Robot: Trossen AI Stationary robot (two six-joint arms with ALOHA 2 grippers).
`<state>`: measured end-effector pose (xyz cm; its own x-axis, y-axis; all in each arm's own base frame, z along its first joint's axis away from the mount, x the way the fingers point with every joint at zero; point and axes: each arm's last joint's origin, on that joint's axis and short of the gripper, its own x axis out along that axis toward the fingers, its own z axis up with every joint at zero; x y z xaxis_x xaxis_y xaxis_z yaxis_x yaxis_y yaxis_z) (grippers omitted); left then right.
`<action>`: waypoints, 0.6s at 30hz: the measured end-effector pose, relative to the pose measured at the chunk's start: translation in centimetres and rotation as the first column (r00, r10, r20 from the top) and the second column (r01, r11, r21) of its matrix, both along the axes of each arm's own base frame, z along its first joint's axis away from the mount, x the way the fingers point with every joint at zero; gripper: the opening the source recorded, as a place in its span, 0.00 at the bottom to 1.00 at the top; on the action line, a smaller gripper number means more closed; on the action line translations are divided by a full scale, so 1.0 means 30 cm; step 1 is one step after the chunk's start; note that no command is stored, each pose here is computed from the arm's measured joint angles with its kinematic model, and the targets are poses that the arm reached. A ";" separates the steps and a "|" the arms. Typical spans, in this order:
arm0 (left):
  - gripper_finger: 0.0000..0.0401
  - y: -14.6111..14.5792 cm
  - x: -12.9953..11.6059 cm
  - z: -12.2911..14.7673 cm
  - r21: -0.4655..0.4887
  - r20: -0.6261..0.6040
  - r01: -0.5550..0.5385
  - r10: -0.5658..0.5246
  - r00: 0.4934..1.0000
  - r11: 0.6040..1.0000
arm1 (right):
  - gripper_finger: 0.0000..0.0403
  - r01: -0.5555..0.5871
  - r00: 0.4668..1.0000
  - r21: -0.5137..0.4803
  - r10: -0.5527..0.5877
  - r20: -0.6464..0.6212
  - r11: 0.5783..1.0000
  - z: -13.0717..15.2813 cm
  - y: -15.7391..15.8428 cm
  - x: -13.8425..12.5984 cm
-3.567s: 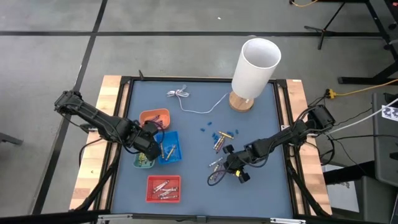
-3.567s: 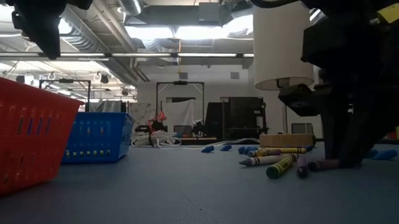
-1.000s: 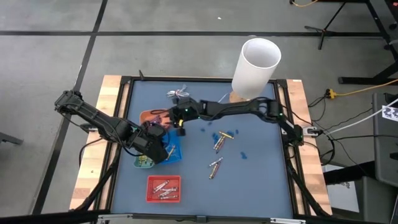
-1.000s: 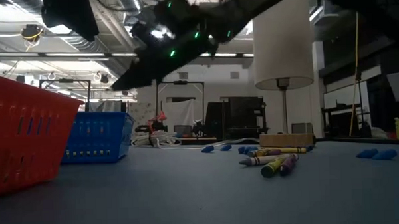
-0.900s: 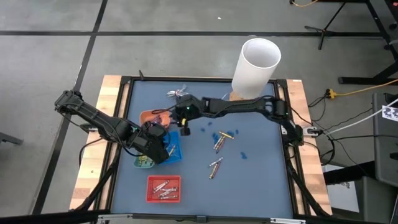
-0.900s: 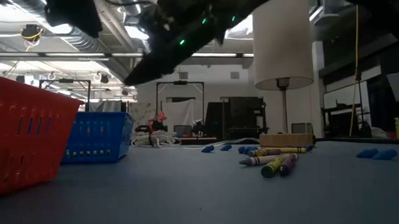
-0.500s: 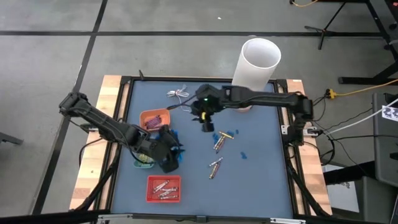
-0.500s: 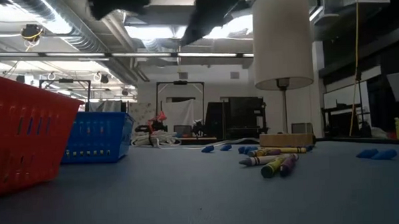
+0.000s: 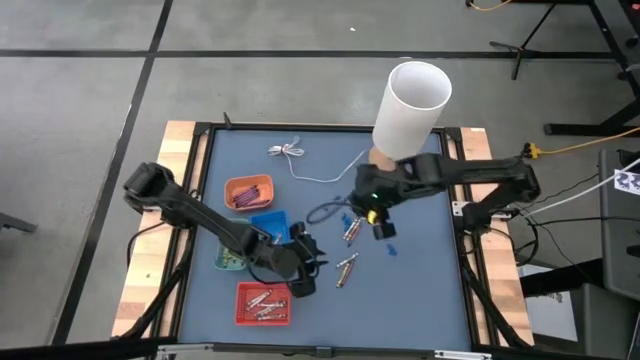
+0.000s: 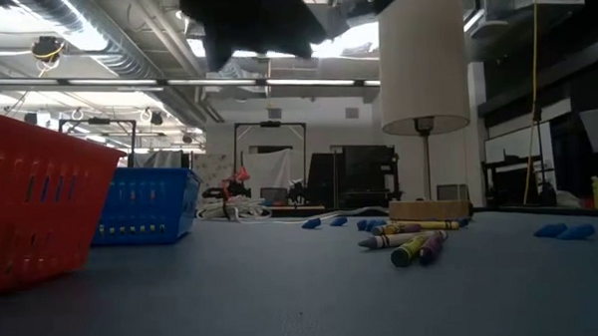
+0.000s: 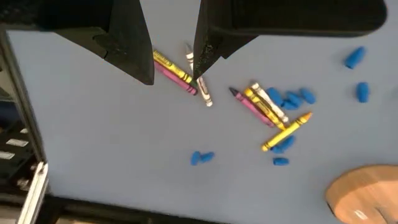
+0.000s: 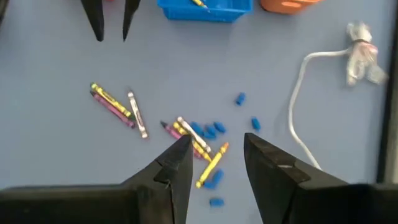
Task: Sort crayons
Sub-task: Put the gray crayon into the orange basket
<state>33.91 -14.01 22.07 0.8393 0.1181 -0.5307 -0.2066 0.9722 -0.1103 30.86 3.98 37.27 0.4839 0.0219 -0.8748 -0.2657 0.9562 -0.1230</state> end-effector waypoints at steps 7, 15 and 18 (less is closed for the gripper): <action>0.24 -0.015 0.067 -0.111 -0.033 0.003 0.025 -0.025 1.000 0.999 | 0.35 0.119 0.993 -0.094 -0.118 0.017 0.988 -0.031 0.095 -0.163; 0.24 0.012 0.125 -0.226 -0.043 -0.010 0.006 -0.007 1.000 0.999 | 0.35 0.196 0.980 -0.059 -0.193 0.050 0.979 -0.179 0.158 -0.278; 0.24 0.022 0.146 -0.269 -0.047 -0.003 -0.006 0.005 1.000 0.999 | 0.35 0.203 0.979 -0.047 -0.201 0.043 0.978 -0.248 0.171 -0.289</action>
<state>38.29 -13.34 14.01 0.8374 0.0974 -0.5379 -0.2122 0.9647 -0.1557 22.20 9.12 29.82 0.5069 -0.1237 -0.8531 -0.0616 0.9819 -0.1790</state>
